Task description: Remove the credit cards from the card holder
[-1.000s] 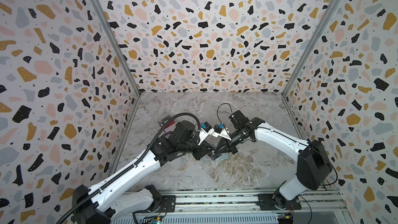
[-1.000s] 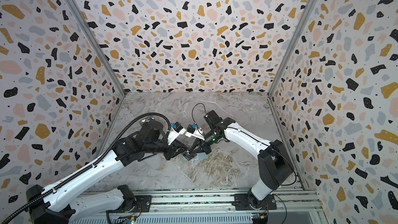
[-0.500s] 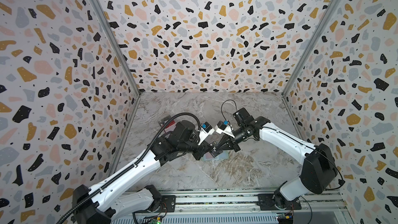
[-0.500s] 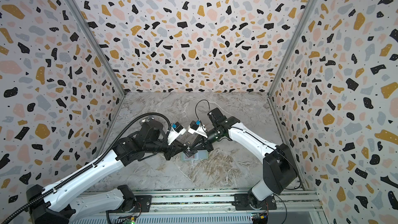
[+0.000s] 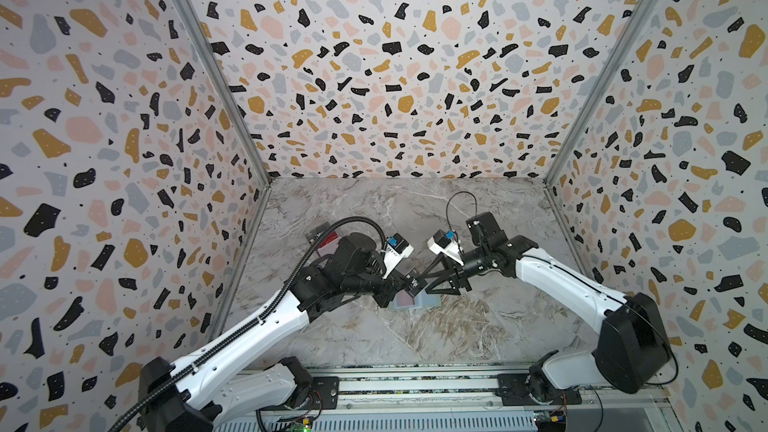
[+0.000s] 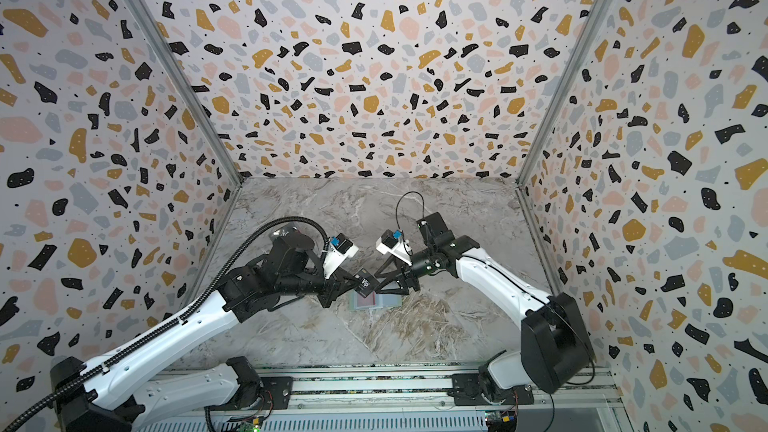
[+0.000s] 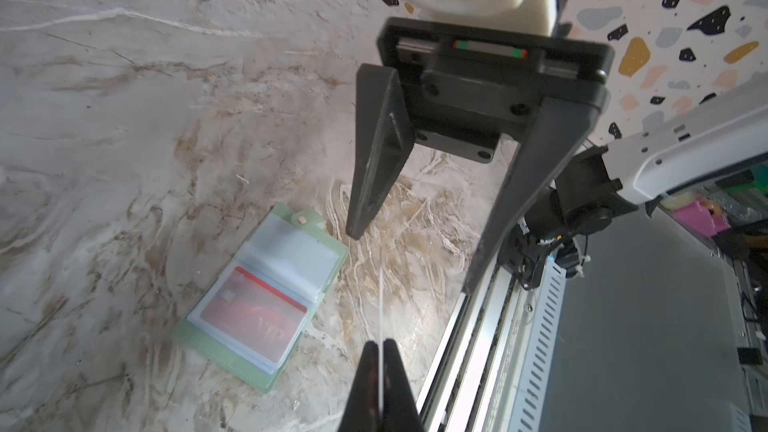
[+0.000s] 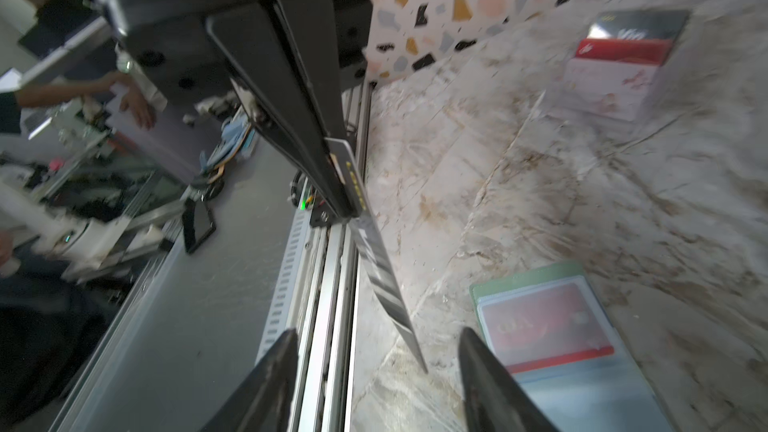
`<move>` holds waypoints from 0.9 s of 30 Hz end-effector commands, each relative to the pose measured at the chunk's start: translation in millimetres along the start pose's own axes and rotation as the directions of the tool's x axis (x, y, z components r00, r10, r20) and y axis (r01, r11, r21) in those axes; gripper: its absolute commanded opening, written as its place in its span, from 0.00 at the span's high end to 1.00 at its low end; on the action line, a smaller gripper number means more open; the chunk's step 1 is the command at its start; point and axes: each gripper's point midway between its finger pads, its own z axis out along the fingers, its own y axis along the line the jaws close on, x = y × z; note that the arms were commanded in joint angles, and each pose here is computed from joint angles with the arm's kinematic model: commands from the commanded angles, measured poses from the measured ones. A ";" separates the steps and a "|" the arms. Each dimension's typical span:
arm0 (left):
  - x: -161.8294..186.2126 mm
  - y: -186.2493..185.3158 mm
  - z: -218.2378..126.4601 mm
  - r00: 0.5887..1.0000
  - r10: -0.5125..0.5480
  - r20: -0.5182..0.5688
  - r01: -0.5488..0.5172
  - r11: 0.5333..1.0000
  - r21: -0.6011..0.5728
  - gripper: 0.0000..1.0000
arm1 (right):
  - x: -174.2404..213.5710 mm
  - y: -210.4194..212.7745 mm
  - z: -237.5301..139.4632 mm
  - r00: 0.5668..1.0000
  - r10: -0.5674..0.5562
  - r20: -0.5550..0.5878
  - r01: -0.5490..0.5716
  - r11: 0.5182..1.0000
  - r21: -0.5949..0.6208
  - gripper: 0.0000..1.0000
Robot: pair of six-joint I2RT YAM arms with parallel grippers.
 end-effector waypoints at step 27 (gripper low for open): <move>-126.1 9.2 -52.4 0.674 -0.169 0.719 0.153 0.984 0.088 1.00 | -126.5 14.4 -41.2 0.767 0.036 0.641 -0.057 0.998 0.012 0.37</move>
